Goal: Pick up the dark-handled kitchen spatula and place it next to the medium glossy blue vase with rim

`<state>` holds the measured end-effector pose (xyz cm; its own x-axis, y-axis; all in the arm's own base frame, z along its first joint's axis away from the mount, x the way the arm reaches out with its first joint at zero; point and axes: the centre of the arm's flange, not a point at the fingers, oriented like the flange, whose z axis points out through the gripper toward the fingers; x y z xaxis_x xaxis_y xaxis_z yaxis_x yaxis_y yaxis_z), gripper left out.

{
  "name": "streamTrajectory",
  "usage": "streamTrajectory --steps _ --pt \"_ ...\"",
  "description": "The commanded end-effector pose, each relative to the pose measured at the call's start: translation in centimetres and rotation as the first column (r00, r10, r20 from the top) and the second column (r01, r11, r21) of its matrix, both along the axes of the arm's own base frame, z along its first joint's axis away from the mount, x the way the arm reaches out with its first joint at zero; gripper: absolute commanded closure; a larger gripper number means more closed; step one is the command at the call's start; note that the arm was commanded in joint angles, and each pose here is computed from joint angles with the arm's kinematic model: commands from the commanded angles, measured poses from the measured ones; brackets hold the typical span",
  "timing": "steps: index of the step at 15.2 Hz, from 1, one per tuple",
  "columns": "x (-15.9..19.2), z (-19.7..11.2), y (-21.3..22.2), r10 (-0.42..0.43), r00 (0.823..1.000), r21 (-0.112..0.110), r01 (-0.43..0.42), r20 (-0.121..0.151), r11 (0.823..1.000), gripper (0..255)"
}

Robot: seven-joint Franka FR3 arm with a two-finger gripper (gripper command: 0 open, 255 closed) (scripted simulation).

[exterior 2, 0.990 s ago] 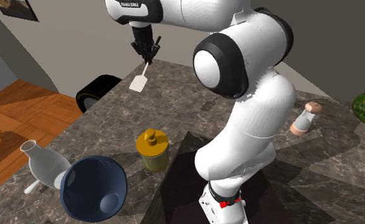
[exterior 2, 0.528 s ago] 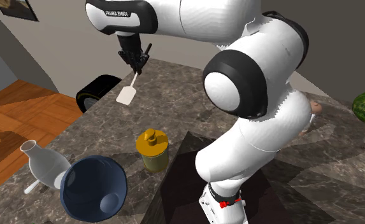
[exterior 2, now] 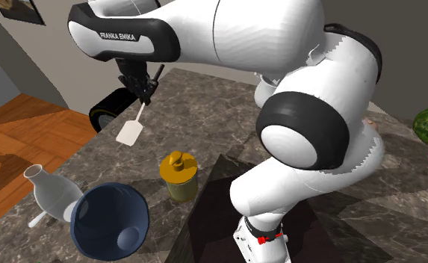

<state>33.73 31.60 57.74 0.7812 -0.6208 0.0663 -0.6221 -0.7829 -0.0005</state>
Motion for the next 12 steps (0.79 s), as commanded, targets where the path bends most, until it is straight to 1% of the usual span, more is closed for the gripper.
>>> streamTrajectory --steps 1,4,5,12 --pt "-2.0 -0.1 1.6 -0.001 1.0 0.0 0.001 0.0 1.0 255" --pt "-5.2 -0.1 3.9 -0.001 1.0 0.0 0.001 0.0 1.0 255" --pt "-5.5 -0.1 4.1 -0.001 1.0 0.0 0.001 0.0 1.0 255" --pt "-5.5 -3.8 4.1 -0.001 1.0 0.0 0.001 0.0 1.0 255"
